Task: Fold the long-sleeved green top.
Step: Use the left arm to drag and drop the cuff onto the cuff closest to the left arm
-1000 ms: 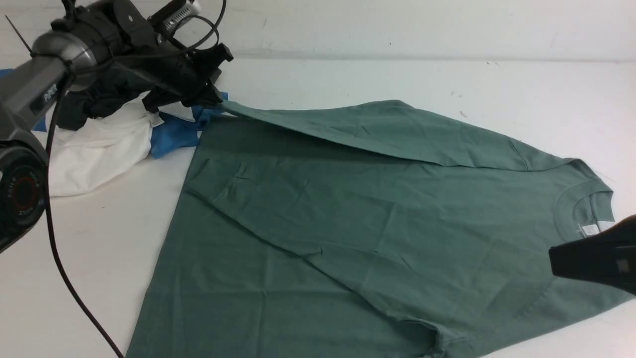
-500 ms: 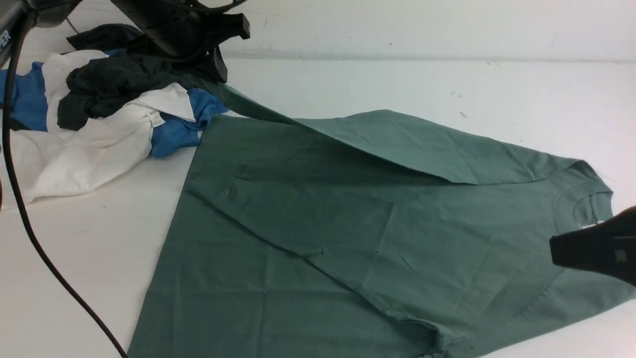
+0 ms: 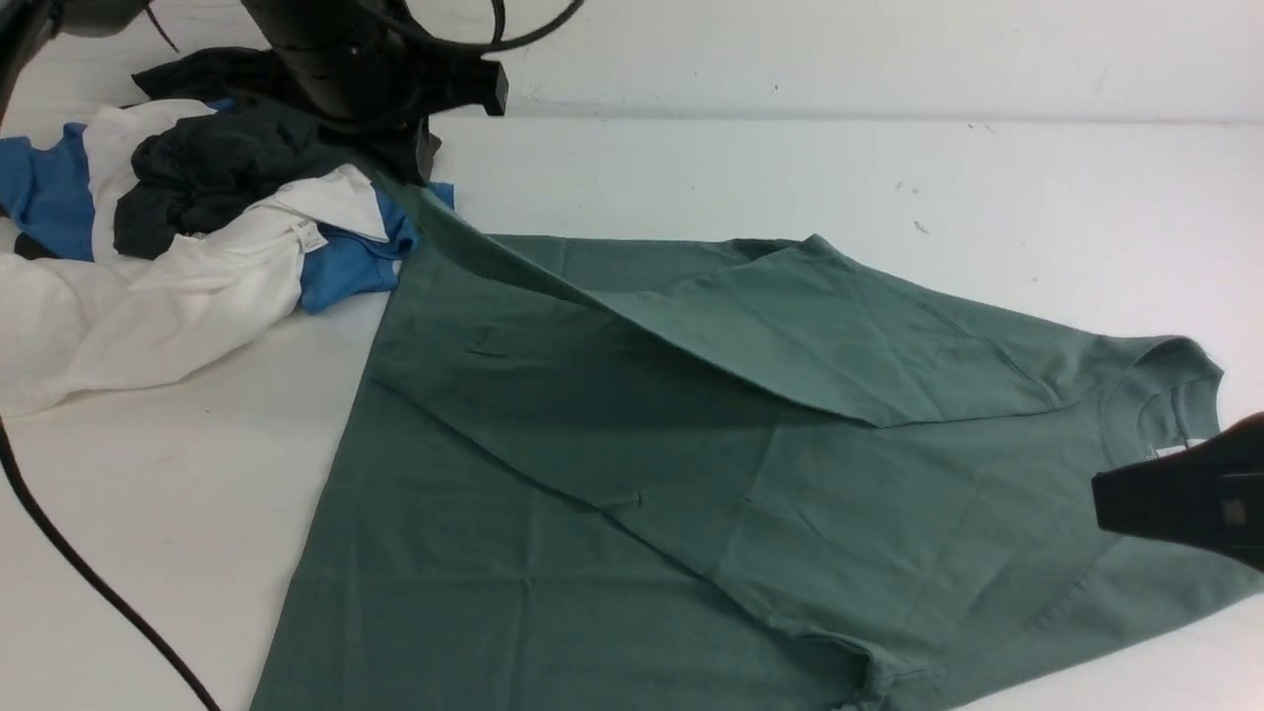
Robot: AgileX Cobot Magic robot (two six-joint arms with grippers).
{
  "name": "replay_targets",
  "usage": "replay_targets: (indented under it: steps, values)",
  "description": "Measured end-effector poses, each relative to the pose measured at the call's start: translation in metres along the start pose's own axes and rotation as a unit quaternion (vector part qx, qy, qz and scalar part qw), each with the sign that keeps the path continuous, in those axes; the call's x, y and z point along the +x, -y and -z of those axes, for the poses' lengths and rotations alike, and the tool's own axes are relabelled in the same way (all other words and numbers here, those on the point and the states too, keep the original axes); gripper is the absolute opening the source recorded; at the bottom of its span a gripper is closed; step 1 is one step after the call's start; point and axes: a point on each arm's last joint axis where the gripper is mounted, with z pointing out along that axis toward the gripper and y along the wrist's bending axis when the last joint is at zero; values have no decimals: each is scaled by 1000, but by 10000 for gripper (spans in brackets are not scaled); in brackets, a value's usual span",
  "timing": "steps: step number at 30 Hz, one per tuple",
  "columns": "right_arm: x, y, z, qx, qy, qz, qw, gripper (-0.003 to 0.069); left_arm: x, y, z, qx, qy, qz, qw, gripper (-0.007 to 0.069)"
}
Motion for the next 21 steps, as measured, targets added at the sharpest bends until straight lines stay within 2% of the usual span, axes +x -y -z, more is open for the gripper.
replay_targets:
  steps: [6, 11, 18, 21]
  values:
    - [0, 0, 0, -1, -1, 5, 1000, -15, 25, 8, -28, -21, -62, -7, 998, 6]
    - [0, 0, 0, -2, -3, 14, 1000, -15, 37, 3, -43, -60, -85, -6, 995, 6]
    - [0, 0, 0, -2, -1, 22, 1000, -15, 50, -1, -58, -73, -115, -10, 991, 7]
    - [1, -1, 0, -4, -4, 22, 1000, -15, 53, -1, -63, -75, -123, -10, 989, 32]
